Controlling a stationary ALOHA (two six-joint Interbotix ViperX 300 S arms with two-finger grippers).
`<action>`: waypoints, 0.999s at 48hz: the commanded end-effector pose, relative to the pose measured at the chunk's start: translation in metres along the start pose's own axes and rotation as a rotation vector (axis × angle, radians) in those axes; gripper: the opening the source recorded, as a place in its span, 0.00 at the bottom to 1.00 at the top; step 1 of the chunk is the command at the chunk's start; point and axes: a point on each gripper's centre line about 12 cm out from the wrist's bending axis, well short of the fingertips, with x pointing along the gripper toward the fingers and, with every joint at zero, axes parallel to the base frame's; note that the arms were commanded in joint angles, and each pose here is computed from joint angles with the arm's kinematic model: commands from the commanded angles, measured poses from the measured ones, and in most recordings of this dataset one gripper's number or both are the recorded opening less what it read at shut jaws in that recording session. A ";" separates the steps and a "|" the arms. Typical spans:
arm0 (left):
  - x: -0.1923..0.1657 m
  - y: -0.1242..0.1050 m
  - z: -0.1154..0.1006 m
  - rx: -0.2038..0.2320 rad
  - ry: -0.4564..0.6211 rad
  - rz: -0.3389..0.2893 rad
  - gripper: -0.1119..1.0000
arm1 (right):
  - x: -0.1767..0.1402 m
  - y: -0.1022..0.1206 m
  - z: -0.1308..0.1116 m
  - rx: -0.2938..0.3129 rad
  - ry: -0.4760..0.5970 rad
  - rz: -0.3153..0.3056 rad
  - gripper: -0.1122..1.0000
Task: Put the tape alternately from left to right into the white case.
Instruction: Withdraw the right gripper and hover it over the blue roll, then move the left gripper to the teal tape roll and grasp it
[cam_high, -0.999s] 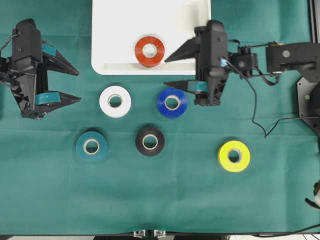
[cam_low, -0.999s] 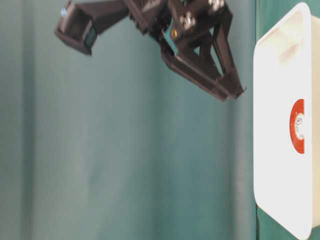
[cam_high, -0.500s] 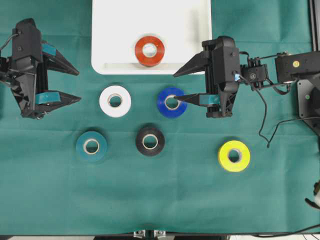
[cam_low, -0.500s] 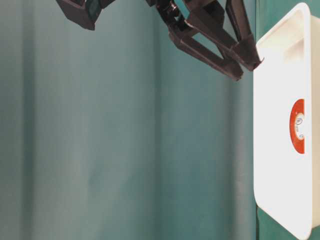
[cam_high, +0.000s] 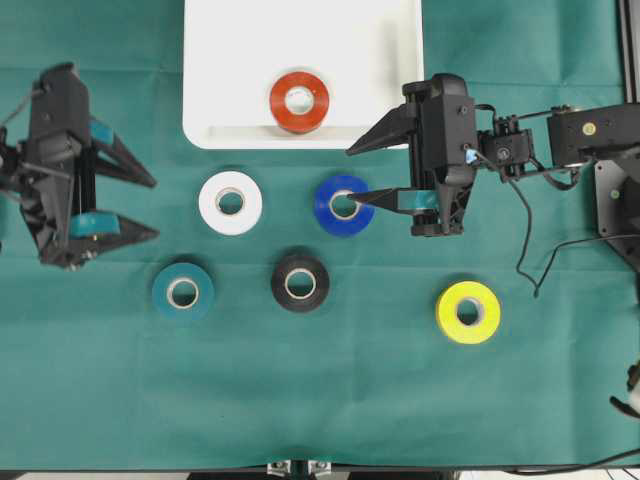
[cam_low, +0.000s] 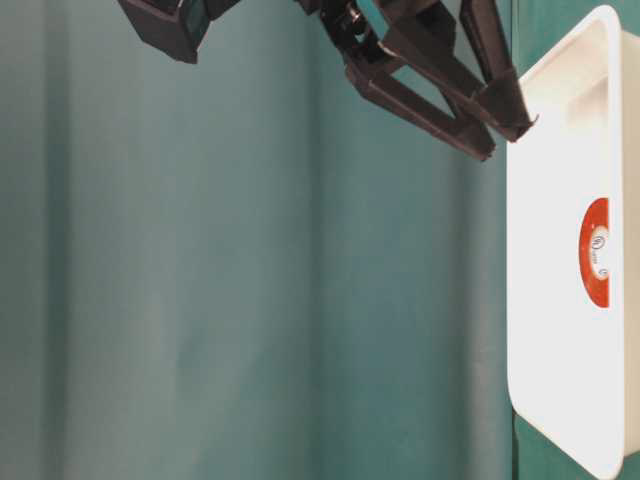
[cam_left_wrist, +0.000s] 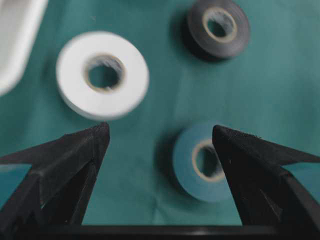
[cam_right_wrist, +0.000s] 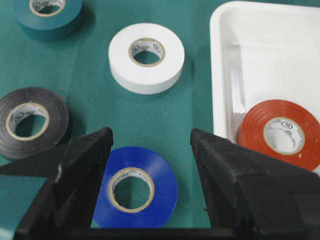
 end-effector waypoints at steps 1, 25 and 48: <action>0.002 -0.009 0.004 0.000 -0.004 -0.023 0.68 | -0.001 0.001 0.009 -0.002 -0.031 0.006 0.74; 0.048 -0.024 -0.009 0.019 0.146 -0.003 0.67 | -0.001 0.001 0.006 0.001 -0.021 0.004 0.74; 0.077 -0.037 -0.028 0.070 0.327 0.040 0.67 | -0.001 0.001 0.005 -0.002 -0.019 0.005 0.74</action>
